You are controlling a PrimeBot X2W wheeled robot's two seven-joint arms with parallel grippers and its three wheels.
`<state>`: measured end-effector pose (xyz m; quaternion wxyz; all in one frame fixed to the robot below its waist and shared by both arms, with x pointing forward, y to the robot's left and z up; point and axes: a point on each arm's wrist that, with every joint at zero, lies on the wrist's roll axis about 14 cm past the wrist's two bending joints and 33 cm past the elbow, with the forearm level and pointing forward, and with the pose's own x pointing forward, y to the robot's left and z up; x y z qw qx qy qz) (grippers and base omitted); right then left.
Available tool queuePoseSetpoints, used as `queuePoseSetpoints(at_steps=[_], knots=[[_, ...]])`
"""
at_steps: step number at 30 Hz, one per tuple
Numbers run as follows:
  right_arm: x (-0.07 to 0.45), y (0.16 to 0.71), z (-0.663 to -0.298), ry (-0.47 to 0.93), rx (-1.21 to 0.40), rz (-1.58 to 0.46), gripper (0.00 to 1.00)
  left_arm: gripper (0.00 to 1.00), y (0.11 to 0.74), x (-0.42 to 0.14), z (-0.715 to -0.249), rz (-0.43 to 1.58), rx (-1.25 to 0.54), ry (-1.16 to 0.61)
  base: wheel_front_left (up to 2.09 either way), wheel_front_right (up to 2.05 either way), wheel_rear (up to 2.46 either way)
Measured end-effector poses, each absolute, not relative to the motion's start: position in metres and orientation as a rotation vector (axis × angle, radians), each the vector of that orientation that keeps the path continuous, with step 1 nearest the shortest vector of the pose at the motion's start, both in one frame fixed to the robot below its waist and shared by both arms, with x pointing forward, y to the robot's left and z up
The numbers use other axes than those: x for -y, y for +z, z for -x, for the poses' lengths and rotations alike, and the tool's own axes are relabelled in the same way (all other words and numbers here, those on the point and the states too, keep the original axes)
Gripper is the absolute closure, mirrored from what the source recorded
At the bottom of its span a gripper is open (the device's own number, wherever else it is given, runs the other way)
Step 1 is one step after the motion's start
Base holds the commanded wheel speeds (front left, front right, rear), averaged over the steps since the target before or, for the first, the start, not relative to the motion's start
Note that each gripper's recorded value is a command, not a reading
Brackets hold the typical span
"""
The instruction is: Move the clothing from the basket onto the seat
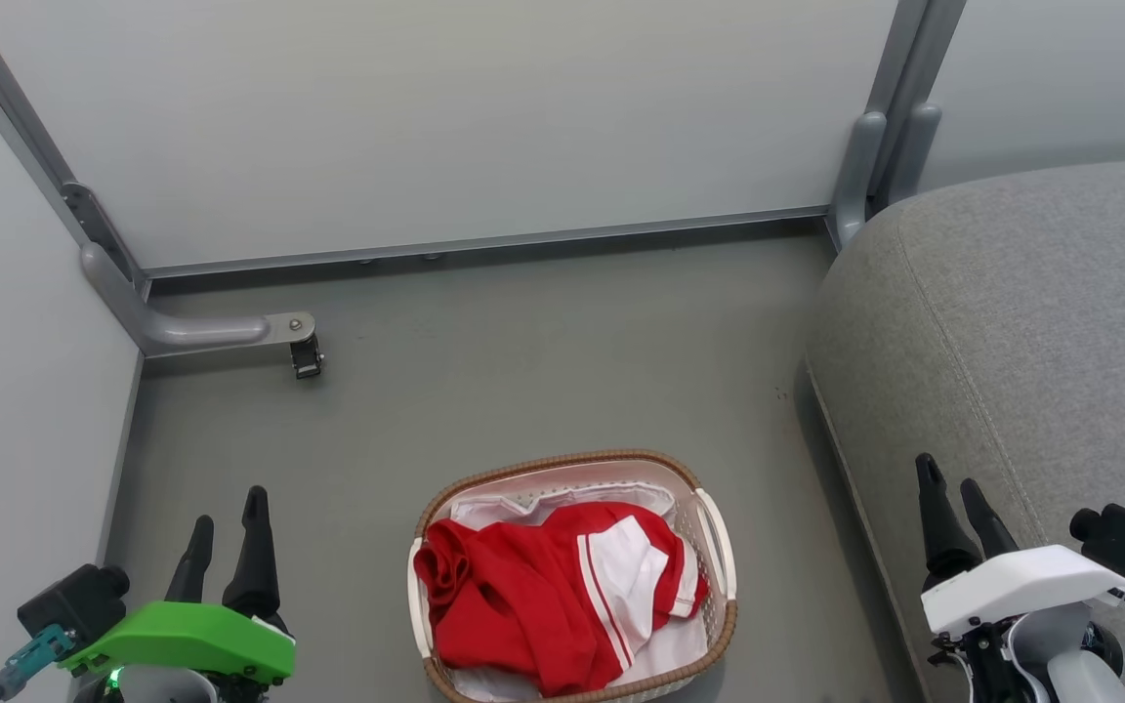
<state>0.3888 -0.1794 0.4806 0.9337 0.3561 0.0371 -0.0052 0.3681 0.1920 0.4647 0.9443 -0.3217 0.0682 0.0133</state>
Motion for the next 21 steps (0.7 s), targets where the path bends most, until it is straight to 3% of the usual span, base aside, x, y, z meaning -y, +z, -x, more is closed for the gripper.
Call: queuePoseSetpoints(at_steps=[21], knots=[[0.167,0.469,-0.388,0.039,-0.101,-0.453,0.0,0.0,0.455,-0.182,-0.363,0.397,-0.151,-0.024,0.0,0.0,0.0]])
